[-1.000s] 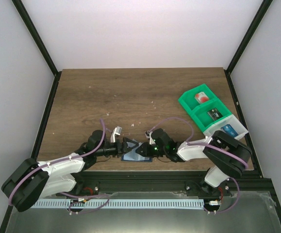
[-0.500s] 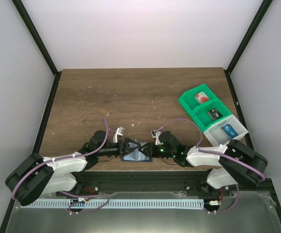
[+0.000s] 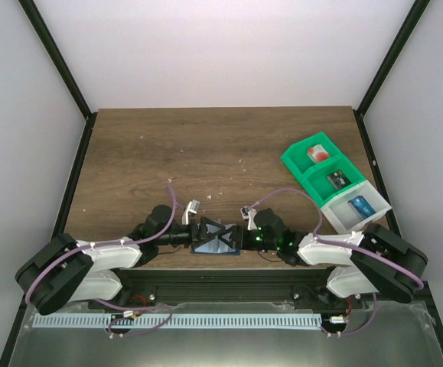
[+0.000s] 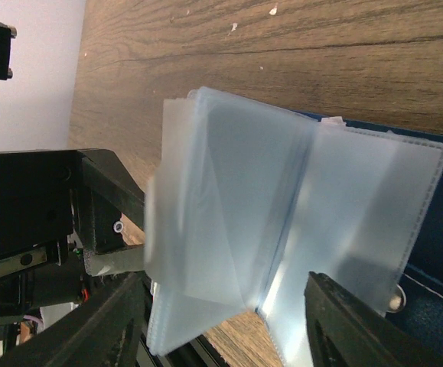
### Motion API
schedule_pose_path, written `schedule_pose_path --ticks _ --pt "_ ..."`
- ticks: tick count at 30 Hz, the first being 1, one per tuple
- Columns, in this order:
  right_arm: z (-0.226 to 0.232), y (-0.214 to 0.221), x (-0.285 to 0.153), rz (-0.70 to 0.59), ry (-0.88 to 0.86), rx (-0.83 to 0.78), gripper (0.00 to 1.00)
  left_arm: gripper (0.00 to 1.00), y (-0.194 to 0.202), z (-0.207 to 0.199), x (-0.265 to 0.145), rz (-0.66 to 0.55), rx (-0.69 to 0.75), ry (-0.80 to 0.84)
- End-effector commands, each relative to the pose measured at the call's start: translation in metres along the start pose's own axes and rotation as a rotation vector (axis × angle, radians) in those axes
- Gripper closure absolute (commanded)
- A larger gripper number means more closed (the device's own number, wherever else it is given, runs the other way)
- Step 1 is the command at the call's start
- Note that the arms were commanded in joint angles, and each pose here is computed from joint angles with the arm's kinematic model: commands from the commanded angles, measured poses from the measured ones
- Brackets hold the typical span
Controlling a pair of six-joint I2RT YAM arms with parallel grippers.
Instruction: Take the credit cards out of the card holder
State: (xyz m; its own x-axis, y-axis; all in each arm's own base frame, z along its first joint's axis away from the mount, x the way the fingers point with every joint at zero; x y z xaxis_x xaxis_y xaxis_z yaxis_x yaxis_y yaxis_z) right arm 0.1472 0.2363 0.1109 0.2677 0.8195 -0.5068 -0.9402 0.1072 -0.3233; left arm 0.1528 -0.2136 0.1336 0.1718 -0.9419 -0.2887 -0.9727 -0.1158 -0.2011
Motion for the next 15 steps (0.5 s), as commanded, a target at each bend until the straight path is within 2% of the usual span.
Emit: schedule_pose_path --ticks 1,4,9,12,15 --pt "0.009 -0.002 -0.002 -0.011 -0.039 -0.034 0.38 0.0 -0.005 -0.011 0.004 -0.005 0.032 0.044" --pt "0.007 -0.001 -0.001 -0.007 -0.022 -0.03 0.38 0.0 -0.004 -0.011 0.004 -0.006 0.031 0.041" --pt "-0.004 -0.001 -0.002 -0.012 0.085 -0.007 0.53 0.0 -0.004 -0.004 0.003 -0.023 0.037 -0.022" --pt "-0.008 -0.003 -0.008 -0.042 0.158 -0.002 0.53 0.0 -0.004 0.007 -0.001 -0.049 0.03 -0.132" --pt "-0.007 -0.007 -0.019 -0.081 0.198 -0.01 0.48 0.0 -0.005 0.011 -0.008 -0.088 0.041 -0.189"
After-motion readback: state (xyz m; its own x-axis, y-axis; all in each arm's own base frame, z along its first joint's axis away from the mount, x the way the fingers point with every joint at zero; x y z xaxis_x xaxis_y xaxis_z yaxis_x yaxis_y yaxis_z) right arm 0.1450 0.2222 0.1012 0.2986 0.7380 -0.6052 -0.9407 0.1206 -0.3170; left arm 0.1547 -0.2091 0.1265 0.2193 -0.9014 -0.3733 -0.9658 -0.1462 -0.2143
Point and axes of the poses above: each gripper's point midway between its finger pads, its own x axis out along the fingers, its own z axis along the line the jaws close on, y = z × x, the point moved 8 cm from there along -x, back along the fingers, and after that the axes turned 2 degrees about x, right-handed, at the moved point
